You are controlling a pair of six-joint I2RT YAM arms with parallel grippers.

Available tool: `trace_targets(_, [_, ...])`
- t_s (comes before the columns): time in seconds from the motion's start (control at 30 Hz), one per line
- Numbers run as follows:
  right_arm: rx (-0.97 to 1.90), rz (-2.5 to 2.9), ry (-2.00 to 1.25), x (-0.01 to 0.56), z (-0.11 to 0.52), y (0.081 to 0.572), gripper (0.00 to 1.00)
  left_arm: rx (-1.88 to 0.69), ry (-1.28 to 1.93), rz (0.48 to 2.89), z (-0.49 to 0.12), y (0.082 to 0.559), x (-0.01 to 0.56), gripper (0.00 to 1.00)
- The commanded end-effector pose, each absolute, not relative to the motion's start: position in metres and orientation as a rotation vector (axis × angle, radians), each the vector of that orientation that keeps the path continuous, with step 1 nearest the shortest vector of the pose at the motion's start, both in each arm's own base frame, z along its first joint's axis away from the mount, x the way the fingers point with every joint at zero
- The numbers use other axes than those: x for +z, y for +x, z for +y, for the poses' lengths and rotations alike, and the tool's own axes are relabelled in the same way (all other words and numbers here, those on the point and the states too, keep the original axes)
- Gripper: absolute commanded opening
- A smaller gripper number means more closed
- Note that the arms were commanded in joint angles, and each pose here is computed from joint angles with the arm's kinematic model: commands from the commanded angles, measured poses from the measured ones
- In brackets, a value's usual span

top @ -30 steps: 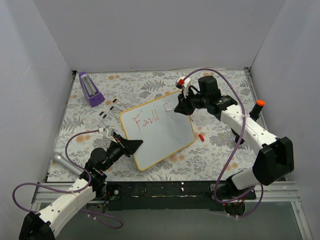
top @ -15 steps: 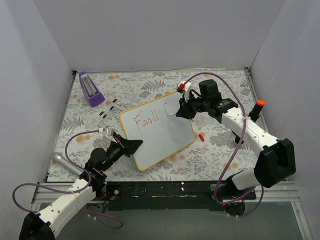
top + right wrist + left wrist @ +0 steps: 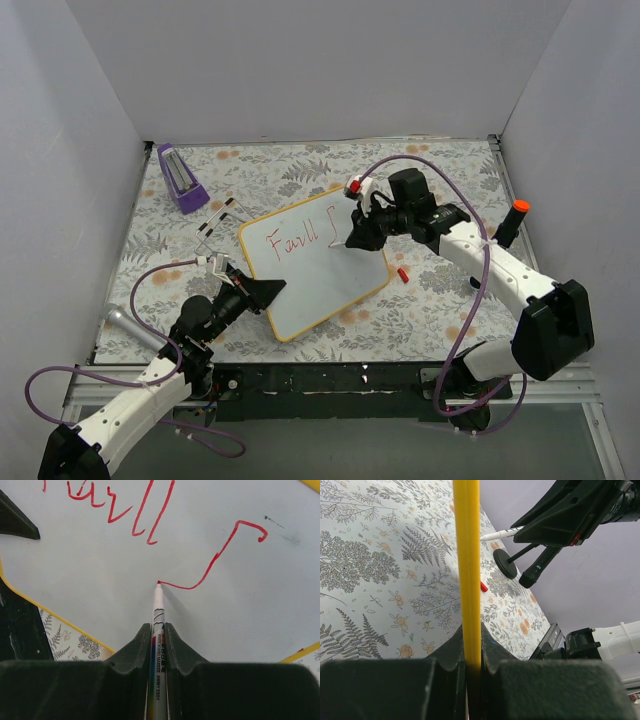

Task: Write a sentence on the whiteboard

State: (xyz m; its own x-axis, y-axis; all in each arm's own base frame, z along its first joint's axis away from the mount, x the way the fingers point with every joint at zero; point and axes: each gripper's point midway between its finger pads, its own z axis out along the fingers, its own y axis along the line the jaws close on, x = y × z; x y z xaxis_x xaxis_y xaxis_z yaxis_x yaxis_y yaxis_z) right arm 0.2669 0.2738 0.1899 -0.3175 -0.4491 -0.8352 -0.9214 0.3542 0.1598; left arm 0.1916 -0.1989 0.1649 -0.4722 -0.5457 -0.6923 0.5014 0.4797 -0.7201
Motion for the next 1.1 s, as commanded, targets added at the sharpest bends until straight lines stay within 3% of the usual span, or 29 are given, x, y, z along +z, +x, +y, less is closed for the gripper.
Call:
trace_targets(0.0, [0.875, 1.823, -1.199, 0.223, 0.286, 0.269, 0.01, -1.279, 0.018, 1.472, -0.200, 0.188, 0.213, 0.00])
trace_targets(0.23, [0.807, 1.790, -1.131, 0.245, 0.280, 0.298, 0.01, -1.277, 0.019, 1.472, -0.200, 0.188, 0.213, 0.00])
trace_targets(1.07, [0.685, 1.889, -1.009, 0.232, 0.259, 0.345, 0.01, -1.281, 0.030, 1.473, -0.202, 0.188, 0.213, 0.00])
